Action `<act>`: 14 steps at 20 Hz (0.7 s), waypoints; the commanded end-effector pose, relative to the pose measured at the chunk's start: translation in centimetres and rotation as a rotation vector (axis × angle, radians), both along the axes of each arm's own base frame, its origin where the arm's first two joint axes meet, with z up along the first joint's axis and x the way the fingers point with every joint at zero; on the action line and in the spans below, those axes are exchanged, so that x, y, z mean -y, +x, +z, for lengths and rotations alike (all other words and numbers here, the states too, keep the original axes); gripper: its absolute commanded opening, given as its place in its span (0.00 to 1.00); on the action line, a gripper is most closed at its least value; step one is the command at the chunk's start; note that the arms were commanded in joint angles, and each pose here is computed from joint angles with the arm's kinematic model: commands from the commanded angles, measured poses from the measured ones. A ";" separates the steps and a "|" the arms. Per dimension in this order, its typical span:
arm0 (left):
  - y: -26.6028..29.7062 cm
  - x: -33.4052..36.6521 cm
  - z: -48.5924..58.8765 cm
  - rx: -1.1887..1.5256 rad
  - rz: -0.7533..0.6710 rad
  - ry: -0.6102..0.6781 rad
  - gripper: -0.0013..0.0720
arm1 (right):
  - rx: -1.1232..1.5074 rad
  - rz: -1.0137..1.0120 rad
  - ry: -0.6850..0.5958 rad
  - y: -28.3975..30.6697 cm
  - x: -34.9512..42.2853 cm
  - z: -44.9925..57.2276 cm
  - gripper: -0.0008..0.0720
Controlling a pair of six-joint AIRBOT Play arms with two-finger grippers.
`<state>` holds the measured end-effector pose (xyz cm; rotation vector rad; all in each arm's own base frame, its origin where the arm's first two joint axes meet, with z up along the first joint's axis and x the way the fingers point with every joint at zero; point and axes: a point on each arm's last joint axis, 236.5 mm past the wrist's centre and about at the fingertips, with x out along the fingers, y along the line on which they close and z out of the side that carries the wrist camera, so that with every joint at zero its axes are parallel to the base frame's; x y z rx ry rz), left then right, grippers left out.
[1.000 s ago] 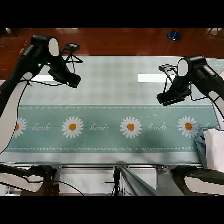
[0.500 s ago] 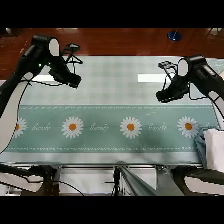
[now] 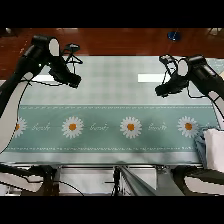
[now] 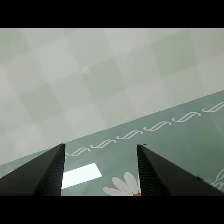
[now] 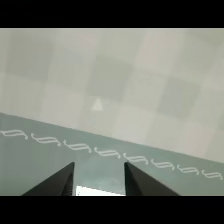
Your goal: Fold the shirts.
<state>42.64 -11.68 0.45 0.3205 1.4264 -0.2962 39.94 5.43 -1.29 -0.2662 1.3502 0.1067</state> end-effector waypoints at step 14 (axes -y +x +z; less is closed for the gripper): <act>0.0 0.0 0.0 -0.001 0.000 0.000 0.76 | 0.105 0.012 0.024 2.4 -0.6 0.6 0.53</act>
